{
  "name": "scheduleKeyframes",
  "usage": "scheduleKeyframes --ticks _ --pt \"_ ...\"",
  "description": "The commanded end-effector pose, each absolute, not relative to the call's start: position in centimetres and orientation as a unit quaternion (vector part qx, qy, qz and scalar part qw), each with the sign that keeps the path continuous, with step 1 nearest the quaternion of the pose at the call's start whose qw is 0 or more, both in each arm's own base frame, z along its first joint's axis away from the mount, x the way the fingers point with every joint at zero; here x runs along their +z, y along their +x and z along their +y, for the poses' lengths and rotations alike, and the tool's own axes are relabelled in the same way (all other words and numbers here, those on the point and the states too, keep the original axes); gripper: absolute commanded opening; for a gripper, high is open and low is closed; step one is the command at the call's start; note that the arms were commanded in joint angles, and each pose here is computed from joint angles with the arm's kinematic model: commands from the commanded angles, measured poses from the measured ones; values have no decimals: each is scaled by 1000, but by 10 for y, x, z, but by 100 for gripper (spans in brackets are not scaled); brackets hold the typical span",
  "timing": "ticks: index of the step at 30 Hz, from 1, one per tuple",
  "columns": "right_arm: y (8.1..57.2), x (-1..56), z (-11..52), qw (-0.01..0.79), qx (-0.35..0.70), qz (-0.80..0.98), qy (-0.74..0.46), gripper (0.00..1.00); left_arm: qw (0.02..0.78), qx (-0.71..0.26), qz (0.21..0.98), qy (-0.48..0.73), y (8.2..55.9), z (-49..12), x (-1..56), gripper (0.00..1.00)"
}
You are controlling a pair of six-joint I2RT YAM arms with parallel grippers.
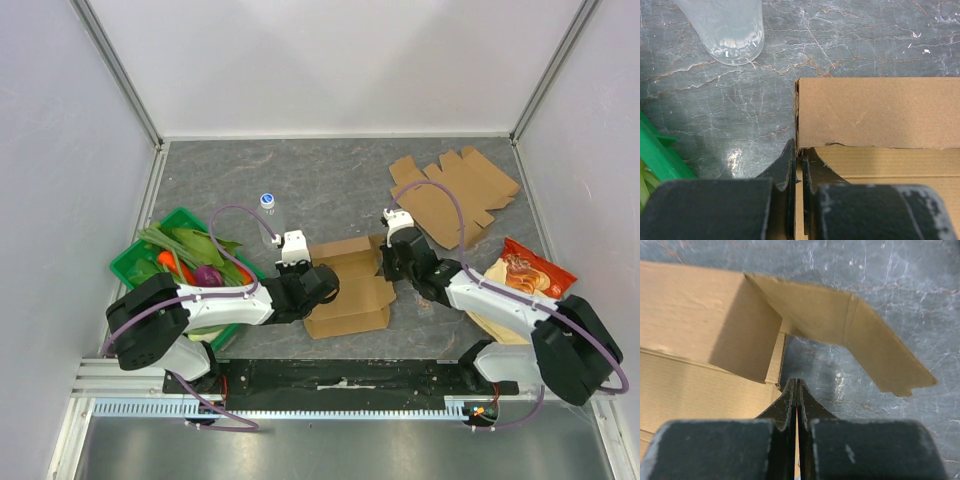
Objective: Fold the paper box
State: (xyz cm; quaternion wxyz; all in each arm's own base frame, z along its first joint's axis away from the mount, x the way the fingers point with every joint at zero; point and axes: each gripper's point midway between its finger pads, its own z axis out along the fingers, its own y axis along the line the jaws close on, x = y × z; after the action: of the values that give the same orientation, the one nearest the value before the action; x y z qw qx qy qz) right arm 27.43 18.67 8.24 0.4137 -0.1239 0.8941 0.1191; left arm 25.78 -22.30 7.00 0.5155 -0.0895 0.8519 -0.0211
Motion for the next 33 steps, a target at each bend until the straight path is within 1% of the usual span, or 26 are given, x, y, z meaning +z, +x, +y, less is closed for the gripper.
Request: scheduleKeyframes --ticks 1,3,6,8,10,11,12,13,16,18,21,25,27,29,30,33 --pt "287 78 196 436 118 883 -124 0 520 -15 847 -105 258 -220 73 2" --pt "284 78 204 435 141 880 -127 0 519 -16 848 -105 257 -220 72 2" --pt "283 89 228 445 211 861 -123 0 517 -19 849 -108 257 -220 70 2" --pt "278 91 239 437 249 856 -118 0 517 -20 849 -110 257 -221 70 2" --pt "277 93 242 440 266 852 -100 1 517 -19 848 -112 257 -221 69 2" --pt "277 90 239 437 259 856 -94 2 518 -19 848 -113 257 -221 69 2" --pt "276 79 228 424 231 872 -84 5 517 -18 848 -113 257 -221 69 2" --pt "276 77 222 421 216 878 -79 9 517 -18 848 -115 257 -220 70 2" --pt "266 70 201 410 174 892 -74 13 516 -19 848 -120 256 -218 70 2" --pt "257 67 189 404 156 898 -75 13 516 -19 848 -121 256 -218 71 2" --pt "250 68 175 420 143 893 -77 13 517 -16 847 -122 255 -216 70 2" --pt "242 56 180 415 173 891 -73 9 511 -23 851 -123 254 -219 67 2" --pt "244 50 177 419 167 891 -54 9 511 -27 850 -125 254 -220 67 2" --pt "242 32 158 416 130 900 -20 8 510 -28 850 -128 254 -220 67 2" --pt "242 29 158 417 133 899 -15 7 511 -29 850 -129 254 -220 67 2" --pt "240 43 164 411 147 899 -21 7 510 -29 850 -130 254 -219 66 2"
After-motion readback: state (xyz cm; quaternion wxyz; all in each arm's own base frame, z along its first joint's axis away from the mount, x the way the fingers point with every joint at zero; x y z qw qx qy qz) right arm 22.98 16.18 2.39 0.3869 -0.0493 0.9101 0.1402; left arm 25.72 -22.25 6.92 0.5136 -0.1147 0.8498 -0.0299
